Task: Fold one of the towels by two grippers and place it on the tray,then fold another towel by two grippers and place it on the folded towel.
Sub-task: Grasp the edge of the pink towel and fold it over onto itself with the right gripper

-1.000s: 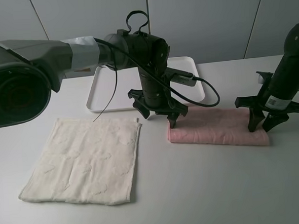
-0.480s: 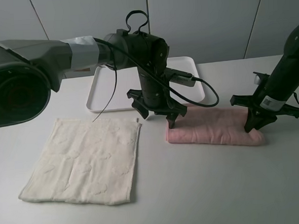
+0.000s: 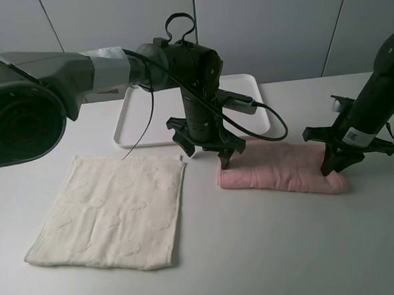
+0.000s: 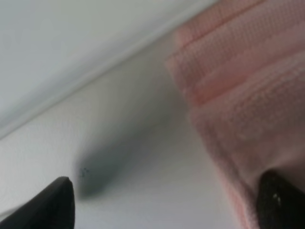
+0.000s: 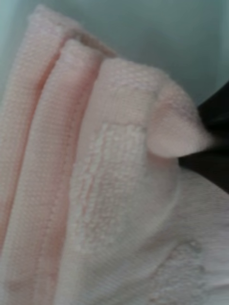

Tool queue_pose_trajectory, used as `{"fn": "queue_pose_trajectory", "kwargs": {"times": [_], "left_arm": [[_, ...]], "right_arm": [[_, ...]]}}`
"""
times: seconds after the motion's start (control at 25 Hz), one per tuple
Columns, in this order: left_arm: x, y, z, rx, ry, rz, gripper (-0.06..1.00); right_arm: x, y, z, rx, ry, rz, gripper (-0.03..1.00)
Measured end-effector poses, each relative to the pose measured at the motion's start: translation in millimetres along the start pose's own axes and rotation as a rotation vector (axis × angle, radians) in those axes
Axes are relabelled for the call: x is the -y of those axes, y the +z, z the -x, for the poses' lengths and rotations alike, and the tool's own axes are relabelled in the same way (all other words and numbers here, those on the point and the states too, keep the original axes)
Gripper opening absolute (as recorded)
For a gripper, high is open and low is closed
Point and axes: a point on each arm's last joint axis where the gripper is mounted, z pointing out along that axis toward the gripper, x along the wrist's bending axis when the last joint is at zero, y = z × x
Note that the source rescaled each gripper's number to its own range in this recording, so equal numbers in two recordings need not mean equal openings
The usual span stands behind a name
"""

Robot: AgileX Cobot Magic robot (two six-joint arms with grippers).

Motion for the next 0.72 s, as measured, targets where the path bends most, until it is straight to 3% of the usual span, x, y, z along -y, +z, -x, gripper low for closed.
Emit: {"fn": "queue_pose_trajectory", "kwargs": {"times": [0.24, 0.52, 0.72], "left_arm": [[-0.2, -0.5, 0.0, 0.000, 0.000, 0.000, 0.98], [-0.1, -0.5, 0.0, 0.000, 0.000, -0.001, 0.98], [0.1, -0.5, 0.0, -0.001, 0.000, -0.003, 0.98]], "right_arm": [[5.3, -25.3, -4.7, 0.000, -0.026, 0.047, 0.04], [12.7, -50.1, -14.2, -0.057, -0.009, 0.093, 0.04], [15.7, -55.4, -24.4, -0.163, 0.001, 0.082, 0.04]]}}
